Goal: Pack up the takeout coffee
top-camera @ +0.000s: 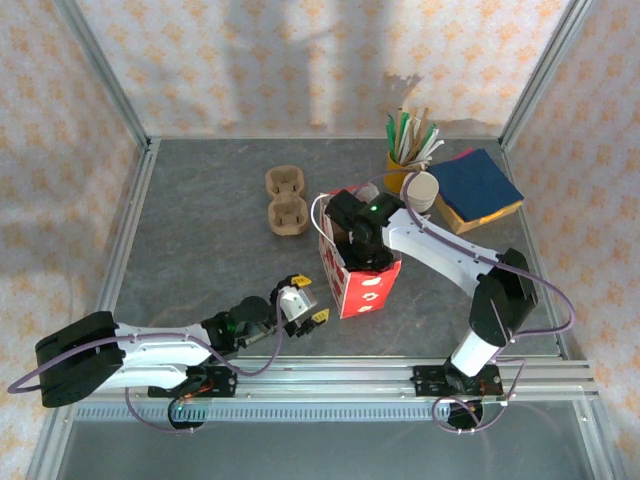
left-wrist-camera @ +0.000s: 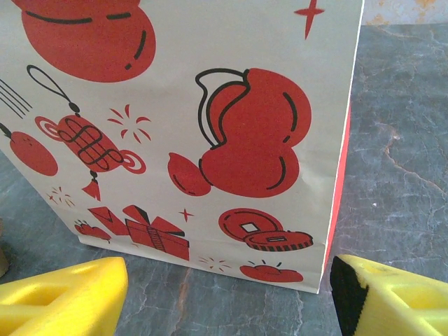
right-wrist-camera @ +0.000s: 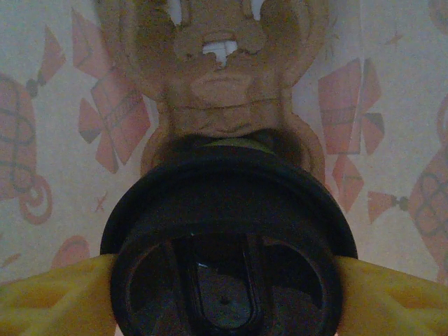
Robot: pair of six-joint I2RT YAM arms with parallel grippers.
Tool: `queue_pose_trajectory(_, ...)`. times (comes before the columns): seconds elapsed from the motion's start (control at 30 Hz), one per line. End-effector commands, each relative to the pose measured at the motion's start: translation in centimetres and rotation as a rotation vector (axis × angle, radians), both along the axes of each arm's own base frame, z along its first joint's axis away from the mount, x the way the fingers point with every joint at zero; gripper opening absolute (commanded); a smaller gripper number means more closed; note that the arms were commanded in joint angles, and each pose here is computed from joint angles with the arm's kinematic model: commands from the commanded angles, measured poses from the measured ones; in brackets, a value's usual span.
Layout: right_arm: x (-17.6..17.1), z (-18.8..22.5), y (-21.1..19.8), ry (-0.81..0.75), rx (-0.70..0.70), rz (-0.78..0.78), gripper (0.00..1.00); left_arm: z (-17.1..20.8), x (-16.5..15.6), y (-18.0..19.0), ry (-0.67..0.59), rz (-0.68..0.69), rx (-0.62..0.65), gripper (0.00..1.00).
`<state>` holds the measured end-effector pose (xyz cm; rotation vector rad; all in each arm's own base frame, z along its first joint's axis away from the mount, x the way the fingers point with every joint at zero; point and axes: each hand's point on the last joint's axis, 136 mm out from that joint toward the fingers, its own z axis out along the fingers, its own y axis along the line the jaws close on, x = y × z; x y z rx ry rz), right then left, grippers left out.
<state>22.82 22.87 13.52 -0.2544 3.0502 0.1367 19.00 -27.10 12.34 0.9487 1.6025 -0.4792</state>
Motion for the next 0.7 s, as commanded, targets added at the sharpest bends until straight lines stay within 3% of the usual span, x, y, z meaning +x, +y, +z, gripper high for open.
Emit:
queue_pose_trajectory(0.0, 0.2, -1.8, -0.2, 0.021, -0.046, 0.005, 0.73, 0.4, 0.1, -0.4, -0.011, -0.001, -0.001, 0.8)
queue_pose_trajectory(0.67, 1.3, -1.8, -0.3, 0.014, -0.039, 0.002, 0.7, 0.3, 0.0, -0.3, -0.008, 0.0, 0.001, 0.8)
